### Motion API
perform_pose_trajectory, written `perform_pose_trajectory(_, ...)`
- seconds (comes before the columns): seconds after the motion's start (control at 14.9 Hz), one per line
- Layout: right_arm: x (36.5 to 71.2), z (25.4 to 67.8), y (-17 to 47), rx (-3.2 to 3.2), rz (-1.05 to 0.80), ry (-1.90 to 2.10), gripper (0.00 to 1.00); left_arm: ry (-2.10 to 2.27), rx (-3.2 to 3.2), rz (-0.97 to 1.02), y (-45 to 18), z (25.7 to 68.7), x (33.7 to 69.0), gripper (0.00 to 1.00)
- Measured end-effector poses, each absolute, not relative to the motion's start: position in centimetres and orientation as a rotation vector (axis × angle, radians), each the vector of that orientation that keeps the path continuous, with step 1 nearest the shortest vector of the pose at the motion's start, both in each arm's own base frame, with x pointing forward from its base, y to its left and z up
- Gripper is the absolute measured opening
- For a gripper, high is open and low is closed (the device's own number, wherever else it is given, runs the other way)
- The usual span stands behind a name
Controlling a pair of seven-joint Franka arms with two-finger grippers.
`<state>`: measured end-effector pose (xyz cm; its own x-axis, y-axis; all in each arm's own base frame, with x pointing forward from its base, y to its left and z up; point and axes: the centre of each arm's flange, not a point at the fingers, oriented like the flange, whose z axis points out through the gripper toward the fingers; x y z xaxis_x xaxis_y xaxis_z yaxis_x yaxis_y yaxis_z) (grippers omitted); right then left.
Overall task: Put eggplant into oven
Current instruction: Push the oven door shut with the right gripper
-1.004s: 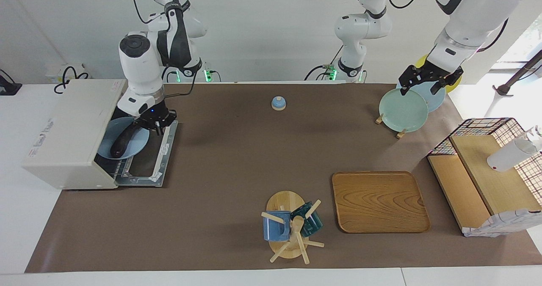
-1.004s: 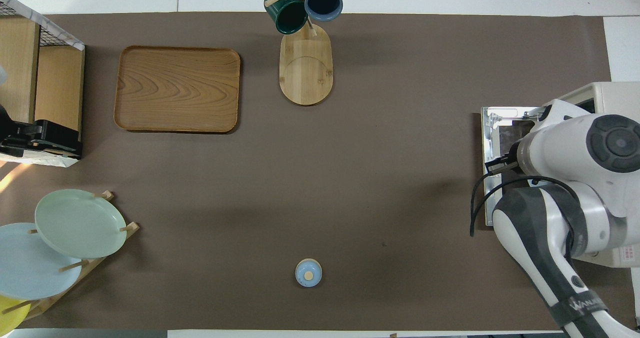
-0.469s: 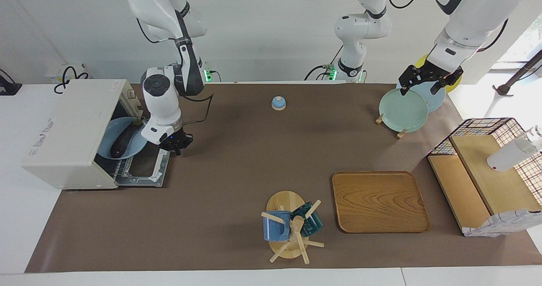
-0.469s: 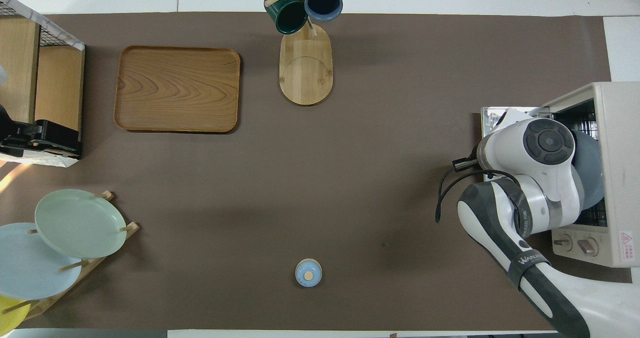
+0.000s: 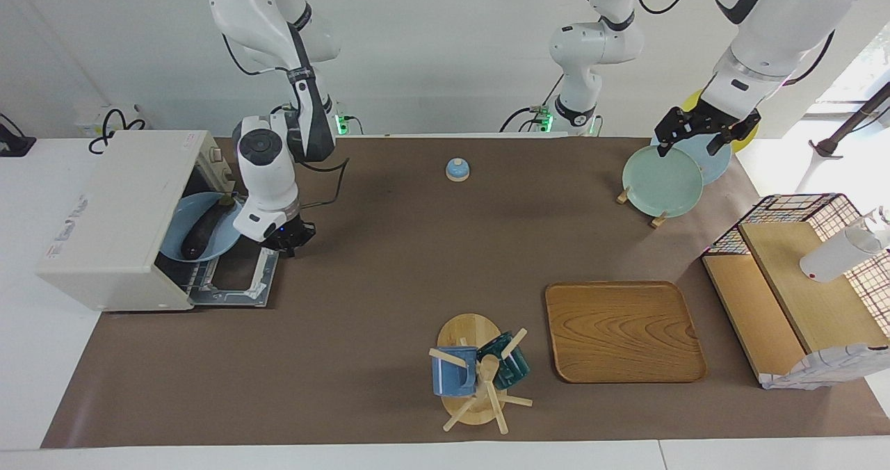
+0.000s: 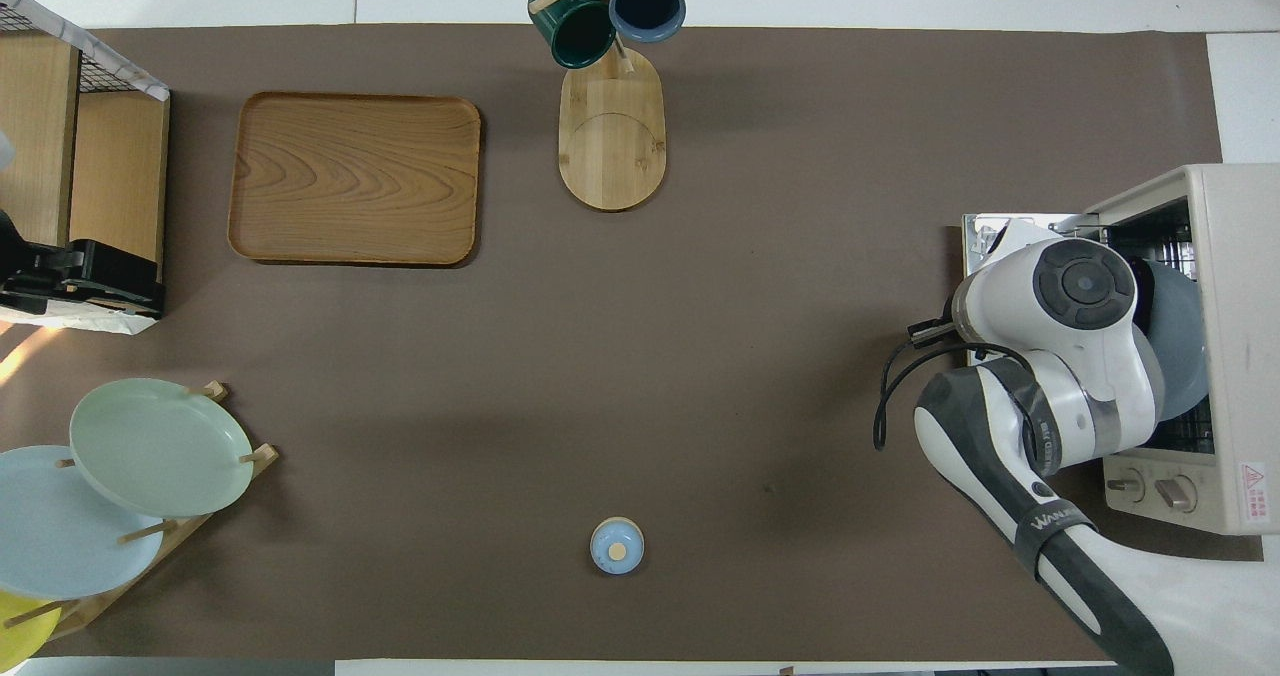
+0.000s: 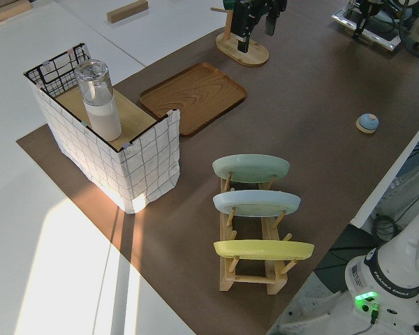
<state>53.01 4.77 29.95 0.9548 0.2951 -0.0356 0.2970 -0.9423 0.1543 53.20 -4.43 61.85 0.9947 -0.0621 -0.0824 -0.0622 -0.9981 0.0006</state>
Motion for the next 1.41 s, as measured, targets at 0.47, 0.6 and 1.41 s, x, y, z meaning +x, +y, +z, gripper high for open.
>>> perform_pose_trajectory(0.47,53.1,30.5,5.4,2.828,-0.079,0.573,0.01,0.098,-3.135,0.129,-4.4,61.8,53.2,1.0)
perform_pose_trajectory(0.6,53.9,32.4,5.8,2.795,-0.147,0.596,0.01,0.098,-3.135,0.129,-4.4,61.8,53.2,1.0)
perform_pose_trajectory(1.41,55.2,46.5,-7.2,2.766,-0.184,0.64,0.01,0.098,-3.135,0.13,-4.4,61.8,53.2,1.0)
